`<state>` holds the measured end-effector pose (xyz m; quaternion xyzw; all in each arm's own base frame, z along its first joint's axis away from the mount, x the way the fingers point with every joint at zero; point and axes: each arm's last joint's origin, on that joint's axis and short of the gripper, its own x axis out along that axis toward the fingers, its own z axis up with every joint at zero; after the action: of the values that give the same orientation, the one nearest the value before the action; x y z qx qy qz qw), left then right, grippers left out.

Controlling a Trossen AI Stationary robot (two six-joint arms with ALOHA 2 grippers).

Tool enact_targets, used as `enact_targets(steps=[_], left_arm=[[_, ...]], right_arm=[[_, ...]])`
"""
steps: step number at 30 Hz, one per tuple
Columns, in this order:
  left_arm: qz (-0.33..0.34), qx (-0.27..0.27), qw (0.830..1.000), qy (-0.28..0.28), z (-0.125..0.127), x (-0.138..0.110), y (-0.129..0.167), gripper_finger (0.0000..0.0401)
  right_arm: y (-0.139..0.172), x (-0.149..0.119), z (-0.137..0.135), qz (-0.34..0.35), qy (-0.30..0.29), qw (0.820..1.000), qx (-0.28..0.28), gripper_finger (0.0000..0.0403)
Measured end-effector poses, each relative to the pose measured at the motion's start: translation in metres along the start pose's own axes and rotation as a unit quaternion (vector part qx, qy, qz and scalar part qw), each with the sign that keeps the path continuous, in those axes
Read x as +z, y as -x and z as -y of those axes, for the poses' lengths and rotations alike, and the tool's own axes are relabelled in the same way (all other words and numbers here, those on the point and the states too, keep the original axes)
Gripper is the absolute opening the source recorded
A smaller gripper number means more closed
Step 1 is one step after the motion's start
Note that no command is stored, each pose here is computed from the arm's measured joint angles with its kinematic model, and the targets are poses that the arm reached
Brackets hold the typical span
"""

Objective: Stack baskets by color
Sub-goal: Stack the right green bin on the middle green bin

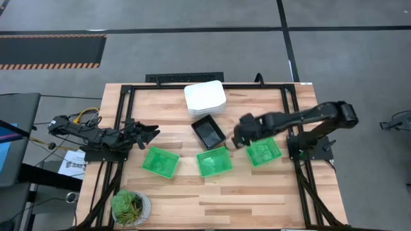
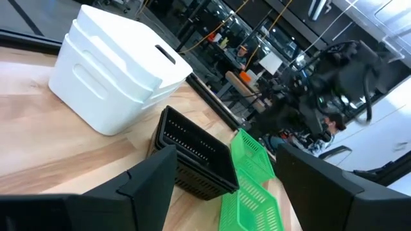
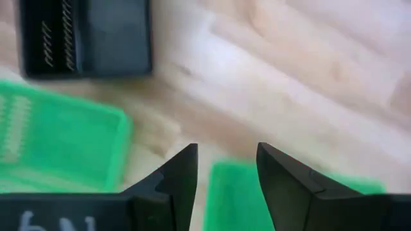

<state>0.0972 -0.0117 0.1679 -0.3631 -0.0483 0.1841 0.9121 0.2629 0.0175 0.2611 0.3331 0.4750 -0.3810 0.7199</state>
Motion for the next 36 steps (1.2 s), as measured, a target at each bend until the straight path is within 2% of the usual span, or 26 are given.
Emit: enact_targets(steps=[8, 14, 22, 25, 29, 36], left_arm=[[0.000, 0.000, 1.000, 0.000, 0.000, 0.000, 0.000, 0.0256], [0.000, 0.000, 1.000, -0.008, 0.000, 0.000, 0.000, 0.0256], [0.002, 0.002, 1.000, -0.011, 0.000, 0.000, 0.000, 0.0256], [0.002, 0.003, 1.000, -0.011, 0.000, 0.000, 0.000, 0.0256], [0.003, 0.003, 1.000, -0.010, 0.000, 0.000, 0.000, 0.0256], [0.003, 0.003, 1.000, -0.010, 0.000, 0.000, 0.000, 0.0256]], right_arm=[[-0.017, -0.069, -0.015, -0.026, -0.039, 0.998, -0.035, 0.0174], [-0.032, -0.095, -0.028, -0.031, -0.044, 0.998, -0.042, 0.0178], [-0.061, -0.100, -0.034, -0.038, -0.032, 0.995, -0.090, 0.0162], [-0.066, -0.097, -0.034, -0.045, -0.036, 0.994, -0.096, 0.0121], [-0.069, -0.094, -0.034, -0.046, -0.030, 0.993, -0.102, 0.0024], [-0.062, -0.087, -0.033, -0.042, -0.025, 0.995, -0.090, 0.0009]])
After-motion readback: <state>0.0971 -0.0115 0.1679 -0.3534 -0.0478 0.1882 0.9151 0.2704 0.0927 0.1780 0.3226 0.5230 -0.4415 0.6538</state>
